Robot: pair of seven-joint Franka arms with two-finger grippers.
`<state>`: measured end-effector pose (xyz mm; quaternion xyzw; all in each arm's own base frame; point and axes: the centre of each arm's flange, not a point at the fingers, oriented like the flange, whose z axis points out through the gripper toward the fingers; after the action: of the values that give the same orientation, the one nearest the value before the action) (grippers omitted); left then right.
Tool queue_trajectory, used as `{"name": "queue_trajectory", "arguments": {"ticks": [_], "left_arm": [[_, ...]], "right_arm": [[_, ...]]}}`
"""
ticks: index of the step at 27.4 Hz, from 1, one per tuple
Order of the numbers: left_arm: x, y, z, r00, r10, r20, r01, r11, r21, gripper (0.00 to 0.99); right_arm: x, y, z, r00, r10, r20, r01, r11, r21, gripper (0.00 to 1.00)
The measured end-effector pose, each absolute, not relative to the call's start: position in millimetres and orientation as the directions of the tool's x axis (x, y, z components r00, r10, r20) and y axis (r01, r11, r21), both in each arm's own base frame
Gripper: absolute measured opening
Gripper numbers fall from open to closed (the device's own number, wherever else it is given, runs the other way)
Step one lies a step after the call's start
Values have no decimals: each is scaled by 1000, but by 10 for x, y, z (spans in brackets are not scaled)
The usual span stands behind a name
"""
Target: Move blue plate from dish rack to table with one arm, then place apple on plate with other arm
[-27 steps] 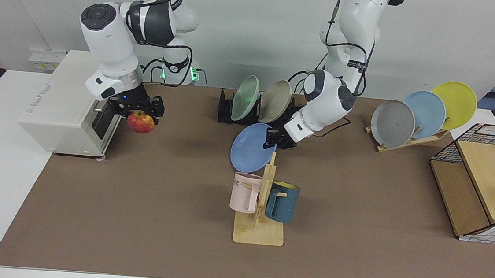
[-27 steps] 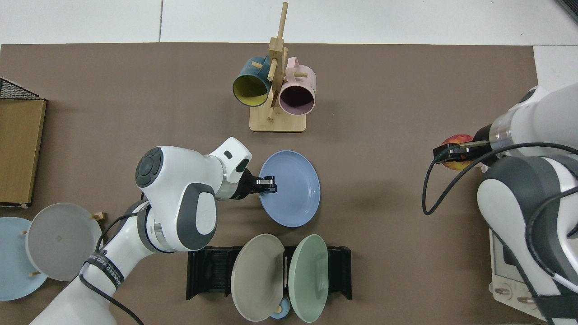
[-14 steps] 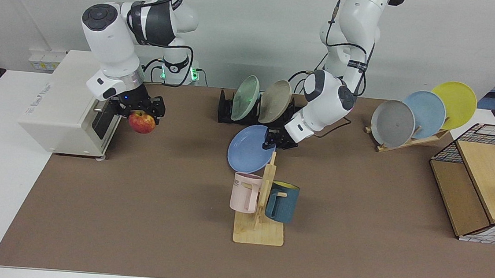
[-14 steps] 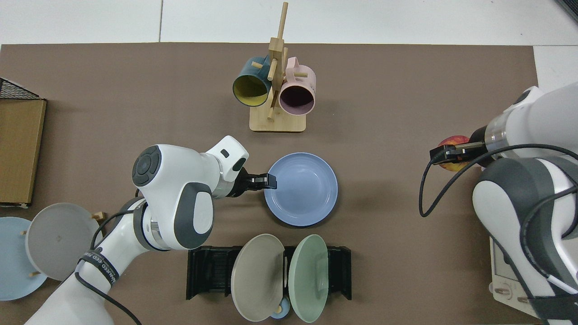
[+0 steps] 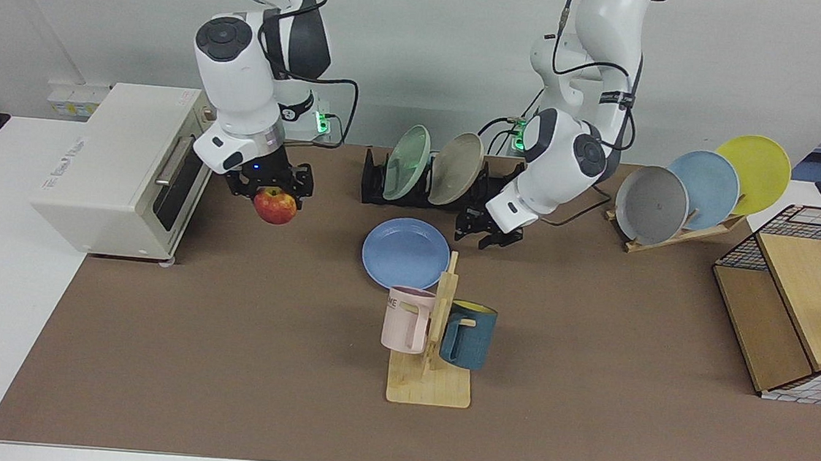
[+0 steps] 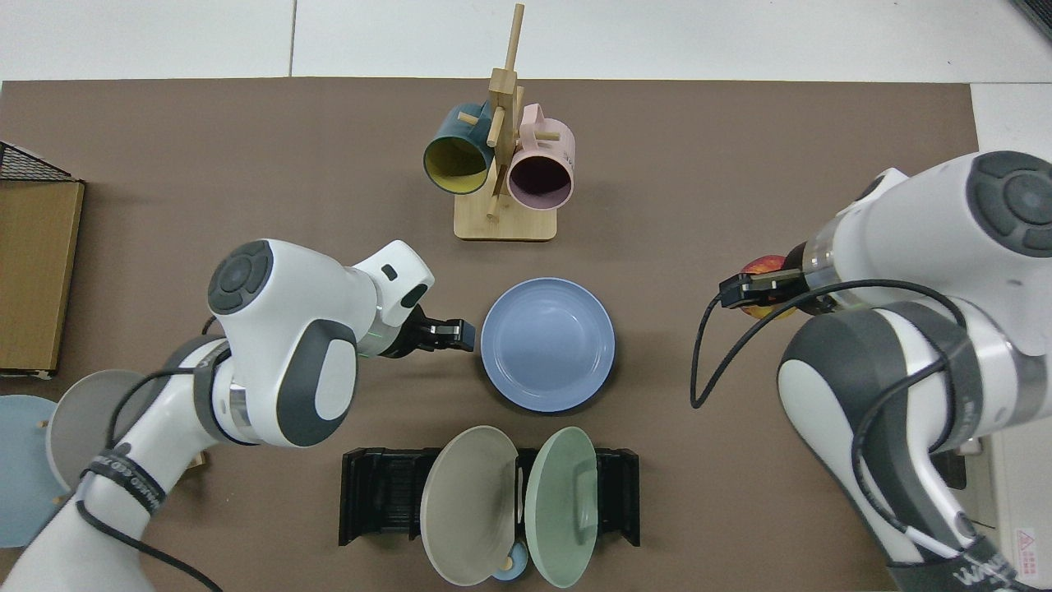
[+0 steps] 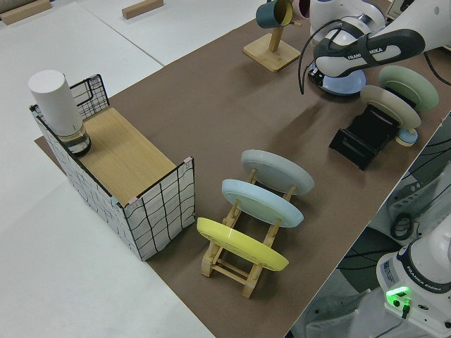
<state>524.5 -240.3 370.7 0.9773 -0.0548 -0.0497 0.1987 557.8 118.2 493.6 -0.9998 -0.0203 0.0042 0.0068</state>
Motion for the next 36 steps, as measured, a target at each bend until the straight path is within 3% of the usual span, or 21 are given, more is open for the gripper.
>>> {"name": "queue_trajectory", "arguments": {"ticks": [5,8,11,15,22,36], "left_arm": [[5315,-2044,4433,980,-176,-96,-148,-958,245,665],[5289,-1835,4934,977,-188,-103,-168,-970,177,850],[5256,-1722,5258,976,-192,-100,-180,-976,119,969],[5246,-1580,5560,976,-191,-101,-188,-981,43,987],[5289,-1328,5844,979,-181,-98,-180,-983,23,987],[5335,-1210,5919,975,-208,-79,-209,-978,-7,991]], "right_arm": [[5517,1622,4841,997,71,-9,71,-997,-12,789],[5461,1934,4770,998,57,-6,57,-998,-12,789],[5413,2202,4708,999,36,4,36,-999,-15,789],[5342,2530,4597,1000,15,1,15,-1000,-13,789],[5242,2988,4361,999,-31,-9,-31,-1000,-5,789],[5133,3559,3617,996,-88,-25,-87,-996,18,789]]}}
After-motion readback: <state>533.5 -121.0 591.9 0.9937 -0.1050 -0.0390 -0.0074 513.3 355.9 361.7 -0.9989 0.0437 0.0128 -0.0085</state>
